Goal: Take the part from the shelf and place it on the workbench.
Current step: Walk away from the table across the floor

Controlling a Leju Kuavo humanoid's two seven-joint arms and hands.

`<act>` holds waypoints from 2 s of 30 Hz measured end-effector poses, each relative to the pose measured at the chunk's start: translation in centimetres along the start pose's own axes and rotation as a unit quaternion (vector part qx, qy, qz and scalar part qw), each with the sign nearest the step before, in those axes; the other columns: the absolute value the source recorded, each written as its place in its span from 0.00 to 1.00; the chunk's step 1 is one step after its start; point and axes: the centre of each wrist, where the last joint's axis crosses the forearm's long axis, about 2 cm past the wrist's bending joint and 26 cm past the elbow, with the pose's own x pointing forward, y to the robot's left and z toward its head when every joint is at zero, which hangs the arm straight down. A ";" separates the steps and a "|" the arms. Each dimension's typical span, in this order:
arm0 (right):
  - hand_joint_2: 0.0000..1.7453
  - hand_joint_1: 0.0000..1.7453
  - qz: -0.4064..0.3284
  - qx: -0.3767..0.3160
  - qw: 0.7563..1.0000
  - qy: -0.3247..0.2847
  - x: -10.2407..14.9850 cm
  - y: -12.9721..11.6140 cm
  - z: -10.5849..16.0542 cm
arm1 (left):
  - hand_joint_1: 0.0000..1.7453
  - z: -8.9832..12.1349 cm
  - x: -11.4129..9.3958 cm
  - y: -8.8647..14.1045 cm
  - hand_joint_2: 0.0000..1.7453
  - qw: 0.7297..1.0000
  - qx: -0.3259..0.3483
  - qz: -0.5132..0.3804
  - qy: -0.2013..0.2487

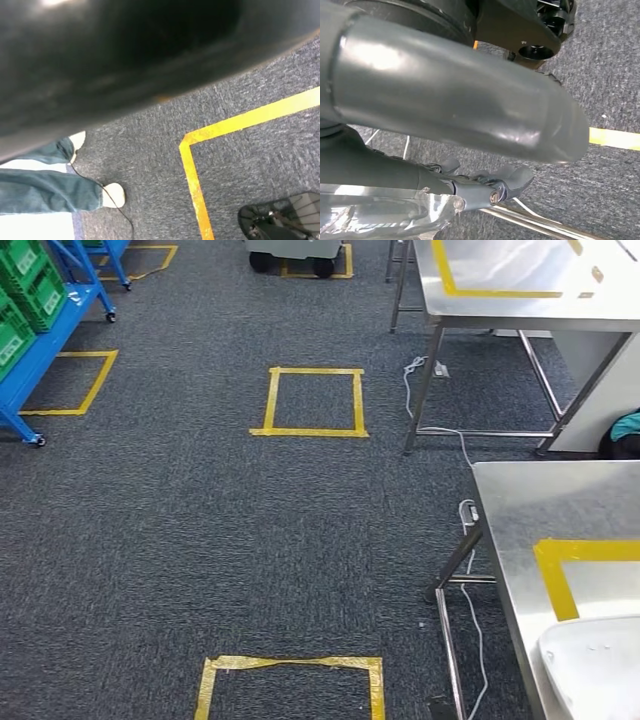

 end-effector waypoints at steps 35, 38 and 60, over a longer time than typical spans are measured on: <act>0.00 0.00 0.013 -0.007 1.000 -0.002 0.4 -0.7 -0.3 | 0.00 0.0 -0.4 0.0 0.00 1.000 -0.005 0.021 0.012; 0.00 0.00 0.013 -0.005 1.000 0.001 0.5 -0.4 -0.2 | 0.00 -0.1 -0.3 0.6 0.00 1.000 -0.002 0.020 0.010; 0.00 0.00 0.010 -0.005 1.000 0.000 0.9 0.4 -0.2 | 0.00 -0.5 -0.2 1.7 0.00 1.000 0.005 0.012 0.006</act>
